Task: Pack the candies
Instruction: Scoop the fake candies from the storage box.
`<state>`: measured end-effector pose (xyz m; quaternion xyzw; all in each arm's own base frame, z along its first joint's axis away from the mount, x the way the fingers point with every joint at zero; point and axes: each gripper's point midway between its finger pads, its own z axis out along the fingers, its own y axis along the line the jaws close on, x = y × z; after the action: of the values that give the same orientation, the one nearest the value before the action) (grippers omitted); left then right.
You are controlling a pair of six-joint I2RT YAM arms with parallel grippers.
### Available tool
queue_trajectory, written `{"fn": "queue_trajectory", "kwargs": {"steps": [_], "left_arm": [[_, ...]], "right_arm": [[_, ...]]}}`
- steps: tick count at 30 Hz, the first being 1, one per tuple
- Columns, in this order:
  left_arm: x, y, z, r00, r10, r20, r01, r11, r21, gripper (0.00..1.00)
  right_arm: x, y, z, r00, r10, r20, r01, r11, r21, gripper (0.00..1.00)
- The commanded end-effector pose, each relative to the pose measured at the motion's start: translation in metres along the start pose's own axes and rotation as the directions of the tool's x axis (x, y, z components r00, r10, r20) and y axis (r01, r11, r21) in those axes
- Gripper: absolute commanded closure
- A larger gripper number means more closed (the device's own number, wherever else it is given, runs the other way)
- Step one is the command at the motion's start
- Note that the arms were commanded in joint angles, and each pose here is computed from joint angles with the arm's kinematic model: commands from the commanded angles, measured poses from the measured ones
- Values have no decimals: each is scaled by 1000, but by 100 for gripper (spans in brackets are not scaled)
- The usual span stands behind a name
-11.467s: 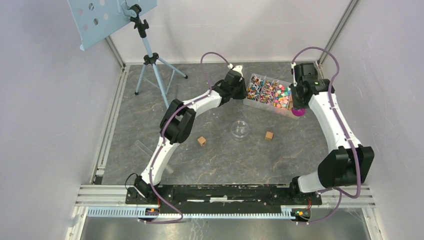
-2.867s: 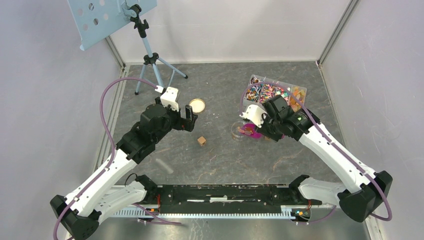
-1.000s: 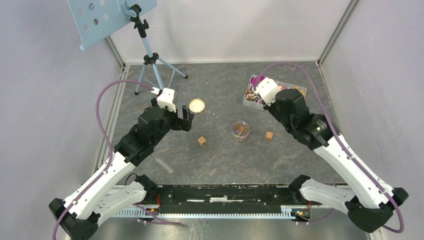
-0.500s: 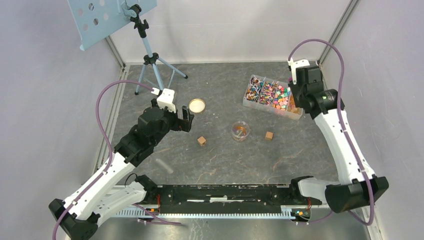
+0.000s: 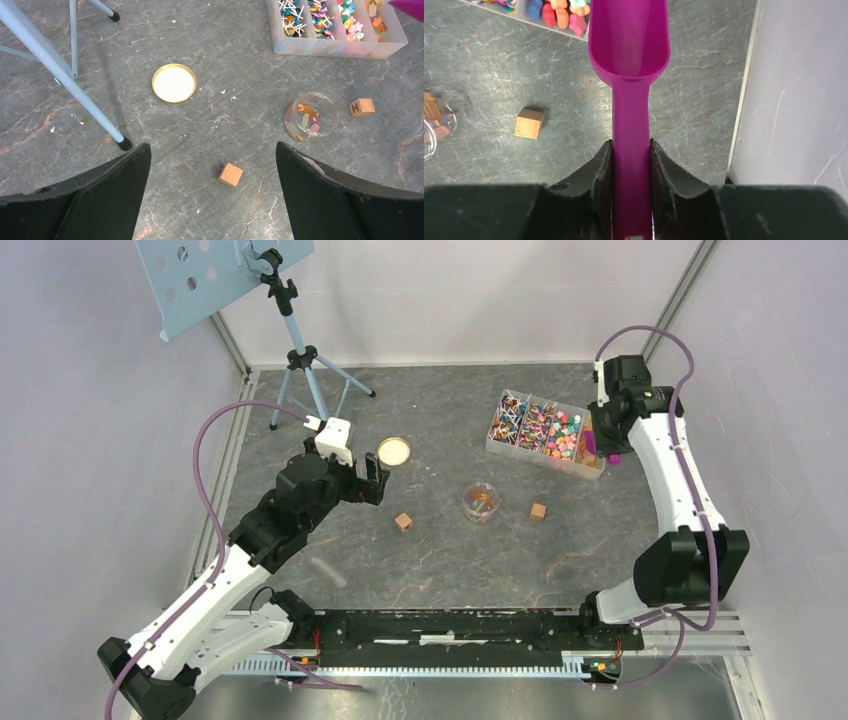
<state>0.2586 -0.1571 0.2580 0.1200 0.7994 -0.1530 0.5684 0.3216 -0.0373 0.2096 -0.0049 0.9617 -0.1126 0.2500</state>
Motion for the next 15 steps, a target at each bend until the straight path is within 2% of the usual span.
{"fn": "queue_trajectory", "kwargs": {"steps": [1,9,15], "left_arm": [[-12,-6,2,999,18,48,-20,999,32,0],[-10,-6,4,999,22,38,-23,999,32,0],[-10,-4,4,999,26,40,-27,999,23,0]], "right_arm": [[3,2,7,998,31,-58,-32,999,-3,100],[26,-6,35,981,47,-186,-40,998,37,100],[16,-1,55,978,57,-202,-56,998,12,100]]}}
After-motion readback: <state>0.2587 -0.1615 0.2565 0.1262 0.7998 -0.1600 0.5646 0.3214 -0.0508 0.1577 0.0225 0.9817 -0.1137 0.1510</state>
